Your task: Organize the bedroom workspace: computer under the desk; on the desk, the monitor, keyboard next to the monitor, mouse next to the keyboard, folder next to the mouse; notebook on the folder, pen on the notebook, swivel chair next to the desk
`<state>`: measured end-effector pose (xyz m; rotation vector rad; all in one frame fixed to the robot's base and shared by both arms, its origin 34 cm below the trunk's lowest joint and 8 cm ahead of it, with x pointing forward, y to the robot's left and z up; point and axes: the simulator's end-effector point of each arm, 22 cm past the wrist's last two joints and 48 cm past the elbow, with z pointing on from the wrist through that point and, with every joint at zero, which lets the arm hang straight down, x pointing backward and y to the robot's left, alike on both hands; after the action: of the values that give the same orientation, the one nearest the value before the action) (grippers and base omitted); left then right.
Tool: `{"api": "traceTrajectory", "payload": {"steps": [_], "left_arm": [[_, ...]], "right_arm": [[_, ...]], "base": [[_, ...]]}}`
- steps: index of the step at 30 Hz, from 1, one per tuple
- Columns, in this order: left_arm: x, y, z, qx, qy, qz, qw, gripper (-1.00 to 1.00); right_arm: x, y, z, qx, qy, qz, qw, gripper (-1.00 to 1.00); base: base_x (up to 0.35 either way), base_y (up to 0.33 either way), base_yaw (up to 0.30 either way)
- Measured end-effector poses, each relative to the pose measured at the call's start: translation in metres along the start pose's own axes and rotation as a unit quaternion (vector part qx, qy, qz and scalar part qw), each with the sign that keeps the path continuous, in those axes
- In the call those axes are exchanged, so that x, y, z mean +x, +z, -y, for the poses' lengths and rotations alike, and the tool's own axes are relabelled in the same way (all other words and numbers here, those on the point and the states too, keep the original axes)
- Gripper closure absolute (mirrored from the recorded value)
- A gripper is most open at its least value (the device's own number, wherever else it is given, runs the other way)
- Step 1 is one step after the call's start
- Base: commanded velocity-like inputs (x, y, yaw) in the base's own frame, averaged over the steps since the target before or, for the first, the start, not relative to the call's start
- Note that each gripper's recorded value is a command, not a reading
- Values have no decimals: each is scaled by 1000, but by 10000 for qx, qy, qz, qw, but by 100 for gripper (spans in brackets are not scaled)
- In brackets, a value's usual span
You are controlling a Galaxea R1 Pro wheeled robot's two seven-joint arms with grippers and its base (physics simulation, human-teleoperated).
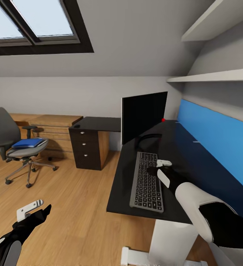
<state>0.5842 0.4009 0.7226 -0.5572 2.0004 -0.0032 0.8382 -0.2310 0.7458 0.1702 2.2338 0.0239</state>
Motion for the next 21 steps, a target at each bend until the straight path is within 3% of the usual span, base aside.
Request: {"api": "traceTrajectory", "payload": {"steps": [21], "left_arm": [[0, 0, 0, 1, 1, -7, 10000, -100]], "right_arm": [[5, 1, 1, 9, 10, -50, 10000, -100]], "base": [[-201, 51, 0]]}}
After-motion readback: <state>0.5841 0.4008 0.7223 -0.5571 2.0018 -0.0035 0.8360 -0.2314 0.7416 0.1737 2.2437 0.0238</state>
